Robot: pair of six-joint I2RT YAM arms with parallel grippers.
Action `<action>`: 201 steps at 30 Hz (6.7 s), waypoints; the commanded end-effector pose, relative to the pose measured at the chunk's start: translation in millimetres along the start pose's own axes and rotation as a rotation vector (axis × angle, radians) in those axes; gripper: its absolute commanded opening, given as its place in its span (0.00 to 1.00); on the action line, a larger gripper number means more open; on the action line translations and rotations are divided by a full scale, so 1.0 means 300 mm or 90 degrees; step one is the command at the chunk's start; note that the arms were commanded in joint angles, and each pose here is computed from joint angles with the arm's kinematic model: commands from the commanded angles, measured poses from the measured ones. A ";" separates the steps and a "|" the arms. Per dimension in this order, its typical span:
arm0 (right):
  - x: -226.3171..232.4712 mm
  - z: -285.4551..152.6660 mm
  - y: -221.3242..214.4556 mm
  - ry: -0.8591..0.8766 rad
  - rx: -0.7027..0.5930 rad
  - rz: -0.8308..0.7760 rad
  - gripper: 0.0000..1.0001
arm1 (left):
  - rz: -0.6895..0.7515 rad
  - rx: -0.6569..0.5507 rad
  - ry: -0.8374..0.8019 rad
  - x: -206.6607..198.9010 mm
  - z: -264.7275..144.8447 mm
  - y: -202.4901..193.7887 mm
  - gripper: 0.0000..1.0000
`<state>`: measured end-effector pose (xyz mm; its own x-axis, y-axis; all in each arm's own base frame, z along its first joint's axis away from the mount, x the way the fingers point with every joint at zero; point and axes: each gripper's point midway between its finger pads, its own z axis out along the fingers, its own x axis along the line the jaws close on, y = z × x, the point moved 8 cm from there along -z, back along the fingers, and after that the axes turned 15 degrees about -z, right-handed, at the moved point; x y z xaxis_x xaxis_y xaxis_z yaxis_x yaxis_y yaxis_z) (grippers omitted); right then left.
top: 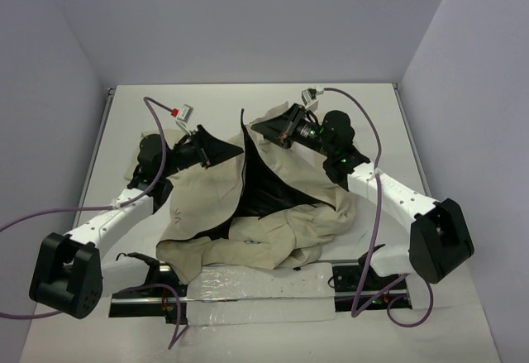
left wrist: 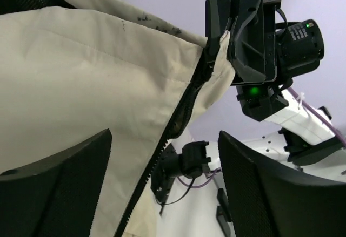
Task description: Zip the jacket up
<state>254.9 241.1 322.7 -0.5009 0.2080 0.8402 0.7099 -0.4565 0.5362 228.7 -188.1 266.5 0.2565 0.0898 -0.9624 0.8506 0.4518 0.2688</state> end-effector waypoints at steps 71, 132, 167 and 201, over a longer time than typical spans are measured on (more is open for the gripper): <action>0.106 0.013 0.057 0.116 0.033 -0.032 0.00 | 0.114 0.103 -0.238 -0.184 0.083 0.209 0.09; 0.131 0.206 0.799 0.021 -0.304 -0.126 0.00 | 0.112 0.035 -0.107 -0.187 -0.041 0.057 0.00; -0.106 0.114 1.108 -0.129 -0.429 -0.157 0.00 | -0.142 0.145 0.155 0.041 -0.363 -0.500 0.00; -0.111 0.058 1.103 -0.164 -0.434 -0.188 0.00 | -0.147 0.019 0.194 0.048 -0.401 -0.465 0.00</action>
<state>540.6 127.0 405.4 -0.3364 0.5147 0.7886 0.2923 -0.7390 0.6070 57.5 -141.3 197.8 -0.1105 0.2349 -0.9657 0.8787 0.4772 0.0155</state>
